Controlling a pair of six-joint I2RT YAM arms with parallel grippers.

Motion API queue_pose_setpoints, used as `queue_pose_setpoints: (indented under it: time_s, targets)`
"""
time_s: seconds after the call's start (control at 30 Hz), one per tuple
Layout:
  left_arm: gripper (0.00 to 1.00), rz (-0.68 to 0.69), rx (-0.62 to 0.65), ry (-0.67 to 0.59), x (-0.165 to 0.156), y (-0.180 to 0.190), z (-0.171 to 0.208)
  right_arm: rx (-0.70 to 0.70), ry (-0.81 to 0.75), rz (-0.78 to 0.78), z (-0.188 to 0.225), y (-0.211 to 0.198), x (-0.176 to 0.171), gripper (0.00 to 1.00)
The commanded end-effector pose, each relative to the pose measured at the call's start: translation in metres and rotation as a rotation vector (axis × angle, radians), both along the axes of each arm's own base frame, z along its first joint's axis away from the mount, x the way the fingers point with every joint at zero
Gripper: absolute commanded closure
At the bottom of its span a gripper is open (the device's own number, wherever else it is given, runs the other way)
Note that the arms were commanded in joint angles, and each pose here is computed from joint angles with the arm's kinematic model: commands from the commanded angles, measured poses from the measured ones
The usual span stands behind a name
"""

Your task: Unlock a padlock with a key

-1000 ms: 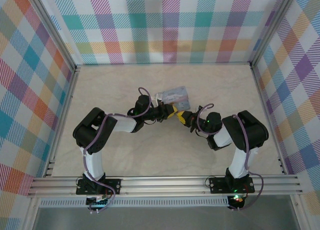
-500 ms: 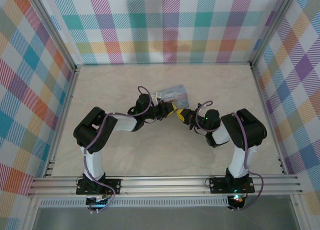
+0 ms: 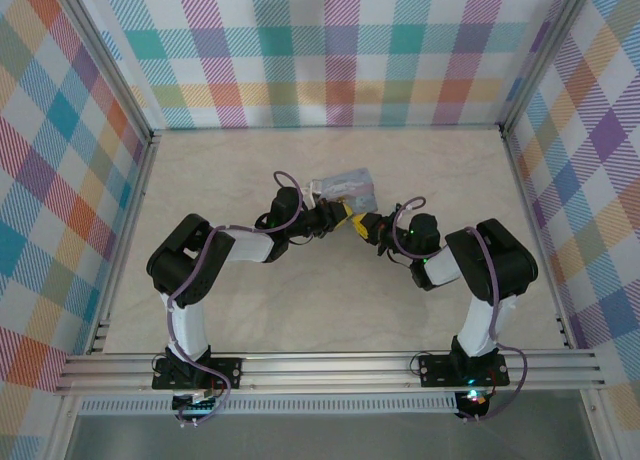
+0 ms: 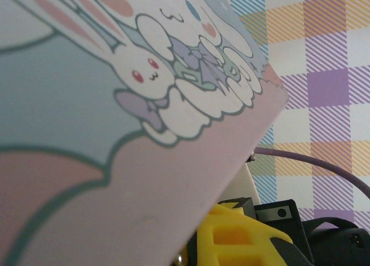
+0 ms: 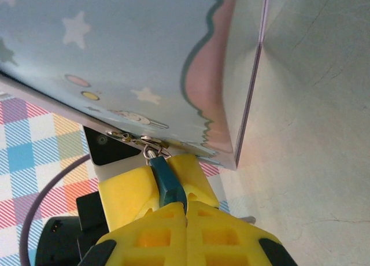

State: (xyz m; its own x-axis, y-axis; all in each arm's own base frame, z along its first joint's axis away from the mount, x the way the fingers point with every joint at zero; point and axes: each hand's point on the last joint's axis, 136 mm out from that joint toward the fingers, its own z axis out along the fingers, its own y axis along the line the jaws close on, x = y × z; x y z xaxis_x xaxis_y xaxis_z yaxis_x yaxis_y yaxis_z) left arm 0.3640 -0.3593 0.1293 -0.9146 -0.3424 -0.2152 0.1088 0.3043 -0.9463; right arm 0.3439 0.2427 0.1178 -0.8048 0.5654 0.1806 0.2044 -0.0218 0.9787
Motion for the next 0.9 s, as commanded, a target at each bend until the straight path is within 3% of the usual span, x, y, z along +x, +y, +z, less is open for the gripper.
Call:
queue_pose_setpoints:
  time_s: [0.0, 0.17, 0.33, 0.5, 0.87]
  targets:
    - [1.0, -0.434, -0.102, -0.042, -0.099, -0.06, 0.031, 0.11, -0.116, 0.02, 0.054, 0.023, 0.009, 1.0]
    - [1.0, -0.421, -0.094, -0.04, -0.097, -0.059, 0.029, 0.105, -0.115, 0.032, 0.052, 0.025, 0.008, 1.0]
    - [1.0, -0.363, -0.052, -0.034, -0.086, -0.046, 0.02, 0.02, -0.057, 0.034, 0.017, 0.018, -0.003, 0.85]
    - [1.0, -0.298, 0.021, -0.023, -0.07, -0.027, 0.006, -0.039, -0.018, 0.021, -0.018, -0.002, -0.023, 0.75]
    - [1.0, -0.255, 0.056, -0.001, -0.06, -0.017, -0.007, -0.24, -0.011, 0.104, -0.055, -0.028, -0.076, 0.65]
